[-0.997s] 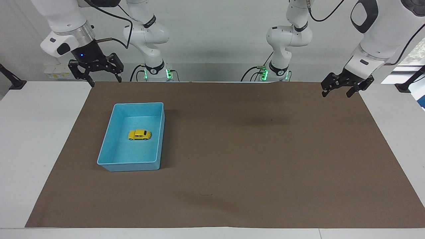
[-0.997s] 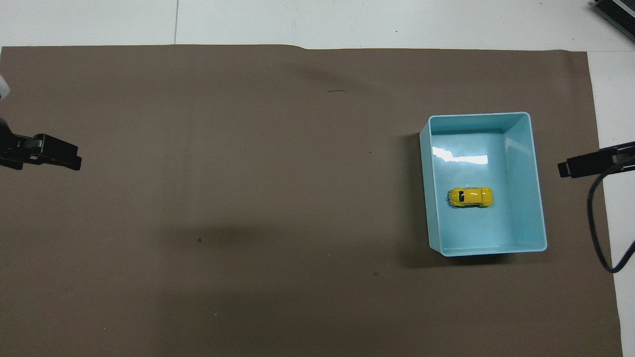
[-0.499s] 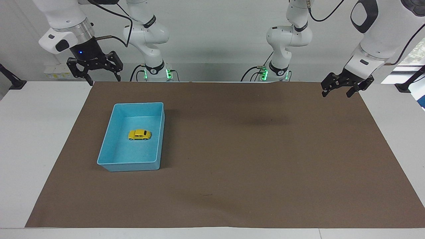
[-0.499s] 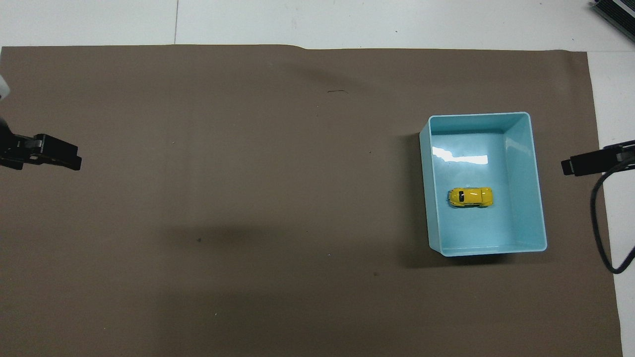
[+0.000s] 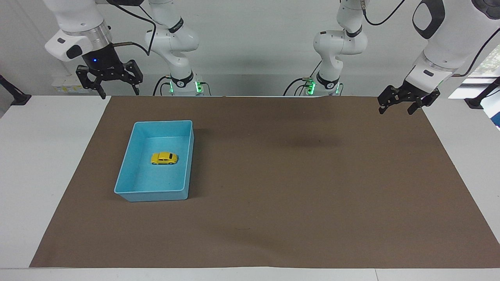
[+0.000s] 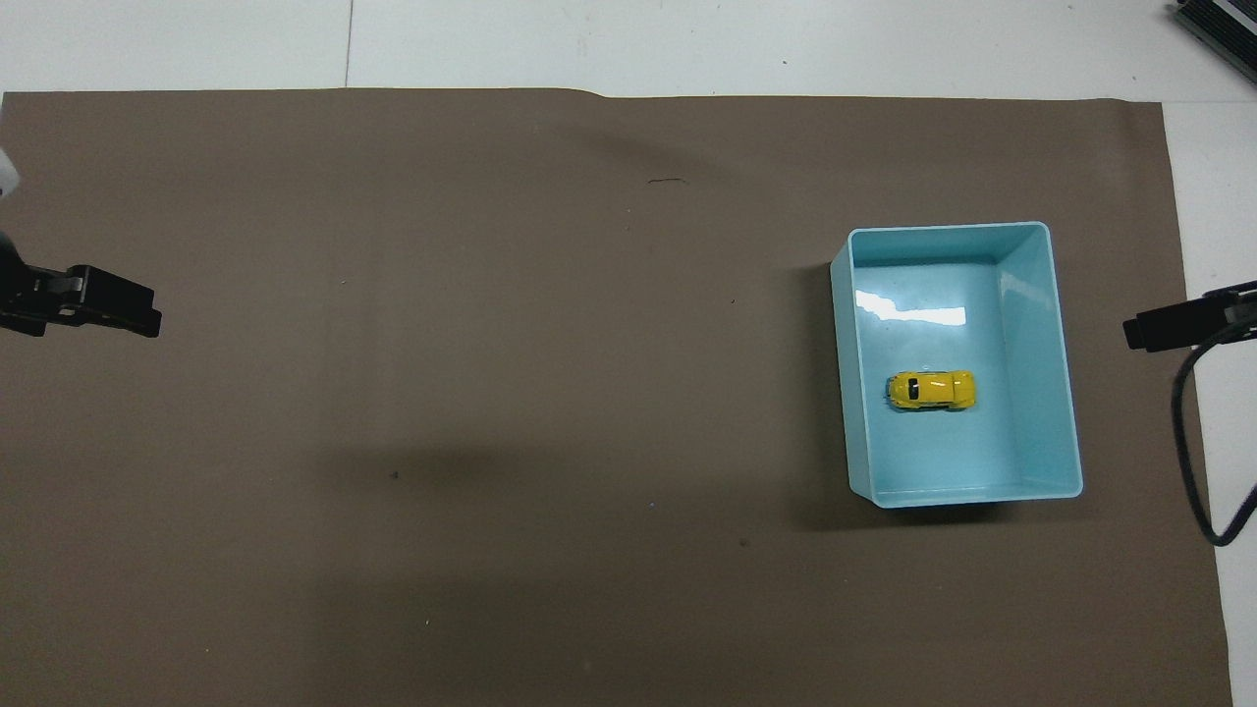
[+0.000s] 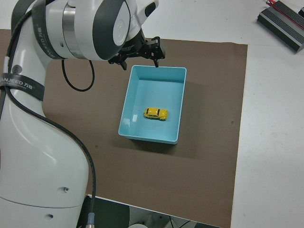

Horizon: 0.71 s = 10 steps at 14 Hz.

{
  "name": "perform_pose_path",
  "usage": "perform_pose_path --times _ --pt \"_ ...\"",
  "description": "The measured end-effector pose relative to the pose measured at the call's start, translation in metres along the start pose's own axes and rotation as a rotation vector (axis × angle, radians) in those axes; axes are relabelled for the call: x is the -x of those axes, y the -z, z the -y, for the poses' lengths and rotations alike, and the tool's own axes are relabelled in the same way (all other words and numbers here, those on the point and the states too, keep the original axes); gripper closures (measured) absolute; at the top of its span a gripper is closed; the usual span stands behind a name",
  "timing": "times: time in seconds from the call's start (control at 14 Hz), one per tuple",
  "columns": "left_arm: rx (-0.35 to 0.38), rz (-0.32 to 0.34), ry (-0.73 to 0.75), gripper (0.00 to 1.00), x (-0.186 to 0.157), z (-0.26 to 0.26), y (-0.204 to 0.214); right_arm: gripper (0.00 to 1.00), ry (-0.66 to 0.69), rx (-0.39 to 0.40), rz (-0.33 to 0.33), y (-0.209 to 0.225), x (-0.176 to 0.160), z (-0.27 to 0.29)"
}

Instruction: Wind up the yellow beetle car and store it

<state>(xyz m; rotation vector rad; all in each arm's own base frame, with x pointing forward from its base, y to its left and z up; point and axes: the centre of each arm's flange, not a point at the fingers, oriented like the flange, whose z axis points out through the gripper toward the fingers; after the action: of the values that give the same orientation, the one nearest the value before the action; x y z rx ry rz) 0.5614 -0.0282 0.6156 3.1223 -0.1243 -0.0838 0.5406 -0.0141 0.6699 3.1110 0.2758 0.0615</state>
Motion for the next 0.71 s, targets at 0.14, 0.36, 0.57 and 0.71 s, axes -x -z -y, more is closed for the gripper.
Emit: perform_pose_path --times 0.14,0.36,0.57,0.71 --pt "0.0 0.0 0.0 0.0 0.0 0.0 0.0 0.0 -0.003 0.001 -0.003 0.0015 0.0003 -0.0014" --pt "0.0 0.0 0.0 0.0 0.0 0.0 0.0 0.0 -0.004 0.001 -0.004 0.0018 0.0004 -0.002" --pt "0.0 0.0 0.0 0.0 0.0 0.0 0.0 0.0 -0.005 0.001 -0.006 0.0026 0.0005 -0.0027" --pt "0.0 0.0 0.0 0.0 0.0 0.0 0.0 0.0 -0.005 0.001 -0.006 0.003 0.0006 -0.0028"
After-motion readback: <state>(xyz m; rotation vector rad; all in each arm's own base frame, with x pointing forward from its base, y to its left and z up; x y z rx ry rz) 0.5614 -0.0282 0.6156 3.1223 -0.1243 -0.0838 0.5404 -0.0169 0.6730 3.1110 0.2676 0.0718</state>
